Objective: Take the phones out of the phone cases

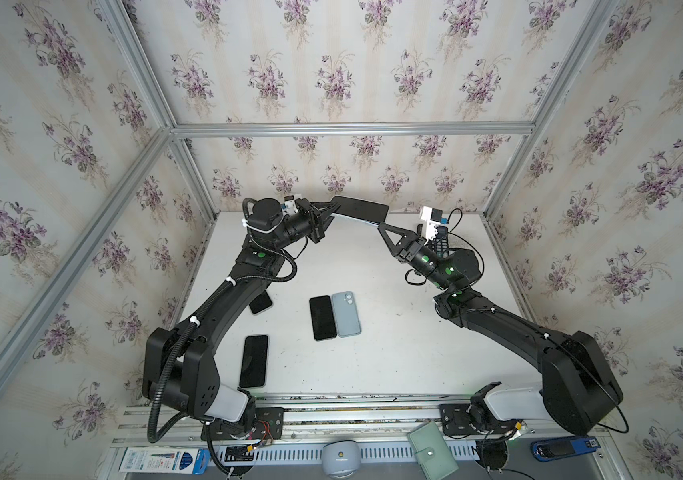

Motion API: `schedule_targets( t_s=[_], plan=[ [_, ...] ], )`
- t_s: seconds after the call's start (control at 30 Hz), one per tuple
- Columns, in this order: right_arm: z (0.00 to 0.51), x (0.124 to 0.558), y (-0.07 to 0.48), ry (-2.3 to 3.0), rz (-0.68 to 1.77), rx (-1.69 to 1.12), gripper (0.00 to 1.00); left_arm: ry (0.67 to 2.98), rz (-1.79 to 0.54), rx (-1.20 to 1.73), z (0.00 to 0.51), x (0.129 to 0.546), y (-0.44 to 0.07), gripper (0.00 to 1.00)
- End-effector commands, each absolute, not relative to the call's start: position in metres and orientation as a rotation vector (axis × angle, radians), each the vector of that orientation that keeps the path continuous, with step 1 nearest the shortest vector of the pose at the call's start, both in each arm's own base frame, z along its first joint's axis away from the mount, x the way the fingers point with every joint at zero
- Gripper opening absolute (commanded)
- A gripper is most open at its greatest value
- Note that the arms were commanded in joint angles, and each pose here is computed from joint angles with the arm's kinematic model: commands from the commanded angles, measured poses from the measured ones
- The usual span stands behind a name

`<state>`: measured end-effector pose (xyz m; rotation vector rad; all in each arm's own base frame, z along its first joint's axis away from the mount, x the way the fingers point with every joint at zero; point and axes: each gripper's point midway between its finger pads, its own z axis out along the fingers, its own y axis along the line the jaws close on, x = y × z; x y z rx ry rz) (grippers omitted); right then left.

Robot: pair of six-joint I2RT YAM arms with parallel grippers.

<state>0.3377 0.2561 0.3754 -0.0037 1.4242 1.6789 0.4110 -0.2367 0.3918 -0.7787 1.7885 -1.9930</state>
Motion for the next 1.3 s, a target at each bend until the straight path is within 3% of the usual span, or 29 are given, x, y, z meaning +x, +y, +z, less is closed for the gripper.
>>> schedule_targets(
  t_s=[0.0, 0.23, 0.27, 0.33, 0.4, 0.5, 0.67, 0.8, 0.9, 1.27],
  plan=[
    [0.339, 0.34, 0.272, 1.579, 1.499, -0.237, 0.0, 1.759, -2.231, -0.561, 0.446, 0.374, -0.255, 0.0],
    [0.337, 0.358, 0.253, 1.646, 1.244, -0.315, 0.01, 1.763, -2.217, -0.54, 0.451, 0.375, -0.255, 0.0],
    [0.338, 0.36, 0.246, 1.651, 1.245, -0.286, 0.06, 1.764, -2.213, -0.536, 0.452, 0.375, -0.255, 0.0],
    [0.343, 0.36, 0.229, 1.639, 1.247, -0.231, 0.38, 1.747, -2.21, -0.512, 0.456, 0.376, -0.253, 0.0],
    [0.342, 0.357, 0.209, 1.664, 1.215, -0.196, 0.56, 1.76, -2.157, -0.397, 0.465, 0.376, -0.252, 0.0],
    [0.34, 0.342, 0.182, 1.749, 1.054, -0.261, 0.69, 1.853, -1.993, -0.114, 0.472, 0.37, -0.253, 0.0],
    [0.342, 0.298, 0.176, 1.733, 0.779, -0.654, 0.81, 1.903, -1.599, 0.533, 0.469, 0.328, -0.261, 0.0],
    [0.347, 0.269, 0.187, 1.612, 0.764, -0.902, 0.82, 1.848, -1.319, 0.78, 0.451, 0.301, -0.248, 0.0],
    [0.343, 0.251, 0.201, 1.589, 0.847, -1.041, 0.77, 1.796, -1.195, 0.884, 0.447, 0.283, -0.24, 0.0],
    [0.322, 0.217, 0.24, 1.546, 0.913, -1.325, 0.66, 1.779, -1.101, 1.059, 0.438, 0.245, -0.241, 0.0]
  ],
)
